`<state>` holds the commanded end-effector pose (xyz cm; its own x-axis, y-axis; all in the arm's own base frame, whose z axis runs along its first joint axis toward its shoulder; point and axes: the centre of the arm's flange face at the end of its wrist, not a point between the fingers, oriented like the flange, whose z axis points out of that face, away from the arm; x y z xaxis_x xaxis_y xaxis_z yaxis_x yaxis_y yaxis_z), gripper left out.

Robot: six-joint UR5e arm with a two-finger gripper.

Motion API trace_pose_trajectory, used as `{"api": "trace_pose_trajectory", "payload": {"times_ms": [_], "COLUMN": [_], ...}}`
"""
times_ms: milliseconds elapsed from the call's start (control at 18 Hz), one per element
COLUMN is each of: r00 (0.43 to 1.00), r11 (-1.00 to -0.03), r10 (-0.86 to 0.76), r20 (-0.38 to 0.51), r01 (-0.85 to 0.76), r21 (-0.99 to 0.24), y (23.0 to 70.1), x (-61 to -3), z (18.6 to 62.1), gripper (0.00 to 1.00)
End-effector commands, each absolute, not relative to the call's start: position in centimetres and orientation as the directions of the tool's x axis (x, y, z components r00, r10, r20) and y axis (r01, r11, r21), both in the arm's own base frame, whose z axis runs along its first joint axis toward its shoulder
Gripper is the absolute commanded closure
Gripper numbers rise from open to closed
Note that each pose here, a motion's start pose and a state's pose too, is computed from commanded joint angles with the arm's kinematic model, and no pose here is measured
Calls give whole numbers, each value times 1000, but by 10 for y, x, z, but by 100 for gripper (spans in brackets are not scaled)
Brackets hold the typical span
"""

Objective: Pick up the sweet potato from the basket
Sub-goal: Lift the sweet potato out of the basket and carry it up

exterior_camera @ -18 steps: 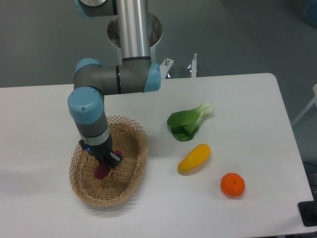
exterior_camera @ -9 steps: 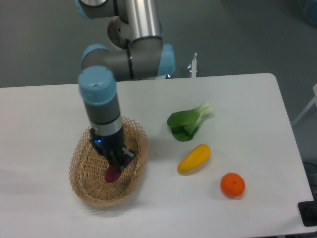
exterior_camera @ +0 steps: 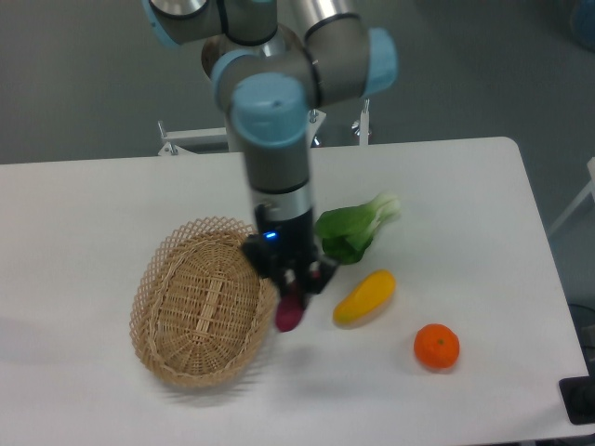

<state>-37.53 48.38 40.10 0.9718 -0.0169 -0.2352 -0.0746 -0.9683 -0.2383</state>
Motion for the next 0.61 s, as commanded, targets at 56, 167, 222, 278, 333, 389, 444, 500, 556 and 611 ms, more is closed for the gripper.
{"api": "trace_pose_trajectory", "payload": {"times_ms": [56,167,222,278,333,389,444,500,556,611], "r00": [972,973,975,976,976,975,975,975,974,974], "r11": [-971,-974,-976,-978,-979,-979,-980,-980,-980,-980], "r10": [-25,-38,-53,-67,-79,-83,-79,-79,-85,-88], "r20": [-232,-227,-215,-207,-204,-206,-208,-210,-210,-210], "r01": [-79,-87,-96,-105,-114,-119,-114,-114,-120,-122], "r21": [-226,-210,-193,-179,-169,-166,-163,-161,-158,-156], "y": [474,454,444,434,426,423,417,413,410,408], "x": [-385,-401,-409,-415,-421,-425,-430,-435,-437,-438], "z": [401,405,404,405,404,404,404,404,404,403], "gripper": [70,70,70,70,70,70,70,70,70,70]}}
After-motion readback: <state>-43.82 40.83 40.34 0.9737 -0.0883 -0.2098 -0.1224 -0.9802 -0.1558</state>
